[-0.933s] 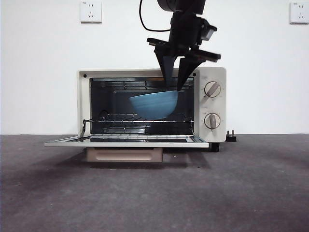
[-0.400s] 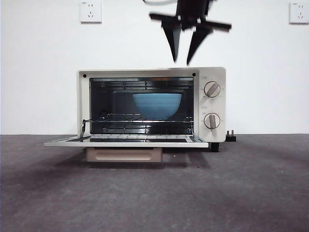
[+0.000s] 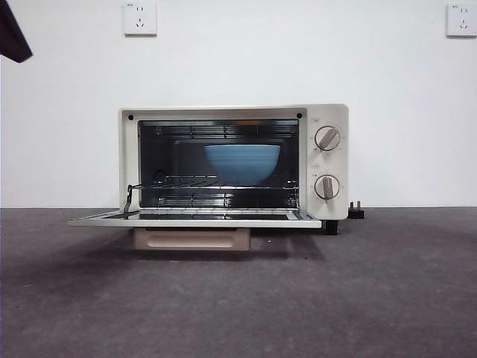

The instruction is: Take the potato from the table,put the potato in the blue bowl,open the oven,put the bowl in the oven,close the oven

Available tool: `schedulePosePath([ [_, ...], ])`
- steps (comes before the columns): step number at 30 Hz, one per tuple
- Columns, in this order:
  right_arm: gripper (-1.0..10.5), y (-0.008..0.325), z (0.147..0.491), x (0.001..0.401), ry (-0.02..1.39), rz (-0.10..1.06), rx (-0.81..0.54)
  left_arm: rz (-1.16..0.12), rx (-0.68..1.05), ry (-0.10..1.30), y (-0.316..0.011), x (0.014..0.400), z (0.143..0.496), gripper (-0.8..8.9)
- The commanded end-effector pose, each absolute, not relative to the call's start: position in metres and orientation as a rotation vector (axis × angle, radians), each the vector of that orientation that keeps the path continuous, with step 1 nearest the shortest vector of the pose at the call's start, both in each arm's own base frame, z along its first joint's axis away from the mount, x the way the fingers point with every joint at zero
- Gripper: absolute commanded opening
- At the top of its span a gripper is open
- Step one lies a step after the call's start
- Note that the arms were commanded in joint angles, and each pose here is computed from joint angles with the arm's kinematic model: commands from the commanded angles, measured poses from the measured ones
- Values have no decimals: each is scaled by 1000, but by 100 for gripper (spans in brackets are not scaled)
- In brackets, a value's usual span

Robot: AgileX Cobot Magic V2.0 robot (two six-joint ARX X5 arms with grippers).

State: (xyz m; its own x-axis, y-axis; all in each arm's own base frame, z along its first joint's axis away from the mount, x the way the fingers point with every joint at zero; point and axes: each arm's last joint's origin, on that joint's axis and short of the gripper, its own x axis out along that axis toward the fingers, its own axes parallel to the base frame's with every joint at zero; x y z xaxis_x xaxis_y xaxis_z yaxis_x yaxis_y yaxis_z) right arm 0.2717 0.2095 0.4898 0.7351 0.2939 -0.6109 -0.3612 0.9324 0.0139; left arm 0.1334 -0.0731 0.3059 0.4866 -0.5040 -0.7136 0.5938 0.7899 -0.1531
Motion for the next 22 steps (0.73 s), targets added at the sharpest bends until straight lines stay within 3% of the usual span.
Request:
schedulePosePath([
  [1, 83, 197, 502, 257, 601, 408, -254, -648, 101, 837, -73, 141, 303, -7],
  [6, 82, 171, 526, 226, 519, 428, -285, -592, 67, 874, -68, 160, 295, -8],
  [10, 80, 146, 529, 208, 515, 349, -355, -664, -59, 905, -60, 180, 287, -8],
  [15, 51, 113, 509, 201, 613, 284, -402, -734, -229, 949, -45, 209, 270, -8],
  [22, 20, 71, 477, 200, 708, 271, -332, -612, -348, 1100, -19, 248, 225, -8],
])
